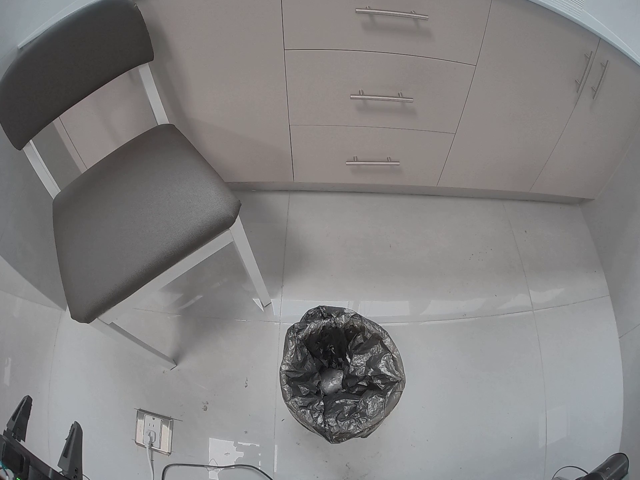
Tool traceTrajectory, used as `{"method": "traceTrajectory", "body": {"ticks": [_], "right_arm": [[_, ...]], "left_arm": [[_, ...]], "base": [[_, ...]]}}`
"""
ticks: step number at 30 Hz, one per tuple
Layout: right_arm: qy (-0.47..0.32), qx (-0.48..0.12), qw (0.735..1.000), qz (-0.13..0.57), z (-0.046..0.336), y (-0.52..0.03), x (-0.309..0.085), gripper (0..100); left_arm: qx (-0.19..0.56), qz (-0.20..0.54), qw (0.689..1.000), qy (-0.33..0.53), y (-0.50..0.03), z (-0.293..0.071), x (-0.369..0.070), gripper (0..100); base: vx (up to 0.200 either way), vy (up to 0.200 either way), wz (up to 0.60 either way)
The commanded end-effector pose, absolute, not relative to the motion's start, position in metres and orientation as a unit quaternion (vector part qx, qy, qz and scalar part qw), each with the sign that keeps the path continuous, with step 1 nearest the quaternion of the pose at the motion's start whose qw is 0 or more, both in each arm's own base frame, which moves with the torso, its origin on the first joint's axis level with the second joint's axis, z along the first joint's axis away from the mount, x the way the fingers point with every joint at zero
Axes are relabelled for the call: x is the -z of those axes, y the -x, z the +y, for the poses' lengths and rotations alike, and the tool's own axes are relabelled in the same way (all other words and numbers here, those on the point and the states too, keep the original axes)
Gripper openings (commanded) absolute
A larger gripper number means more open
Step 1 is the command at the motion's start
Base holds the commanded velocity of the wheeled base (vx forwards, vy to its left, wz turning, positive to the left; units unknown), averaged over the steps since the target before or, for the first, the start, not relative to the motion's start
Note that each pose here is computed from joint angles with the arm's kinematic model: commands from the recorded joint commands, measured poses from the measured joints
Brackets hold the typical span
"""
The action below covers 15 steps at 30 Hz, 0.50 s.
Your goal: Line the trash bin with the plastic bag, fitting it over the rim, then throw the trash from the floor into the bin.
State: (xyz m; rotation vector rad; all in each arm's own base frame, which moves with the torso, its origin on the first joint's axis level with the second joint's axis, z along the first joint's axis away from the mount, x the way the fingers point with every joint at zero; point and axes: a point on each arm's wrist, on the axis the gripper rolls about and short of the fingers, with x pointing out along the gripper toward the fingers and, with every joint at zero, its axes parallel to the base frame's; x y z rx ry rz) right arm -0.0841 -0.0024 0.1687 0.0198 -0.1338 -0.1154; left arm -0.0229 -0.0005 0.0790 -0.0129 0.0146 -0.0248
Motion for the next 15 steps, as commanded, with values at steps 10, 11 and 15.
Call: {"method": "traceTrajectory", "body": {"ticks": [10,11,15], "right_arm": [[0.002,-0.004,1.0,-0.006,0.0002,0.0228,-0.0767,0],[0.002,-0.004,1.0,-0.005,0.0002,0.0228,-0.0766,0],[0.001,-0.005,1.0,-0.006,0.0001,0.0229,-0.077,0]], "left_arm": [[0.012,0.006,1.0,0.006,0.023,-0.0005,-0.0748,100],[0.012,0.006,1.0,0.006,0.023,-0.0005,-0.0748,100],[0.012,0.006,1.0,0.006,0.023,-0.0005,-0.0748,100]], "base": [[0.0,0.0,0.0],[0.0,0.0,0.0],[0.0,0.0,0.0]]}}
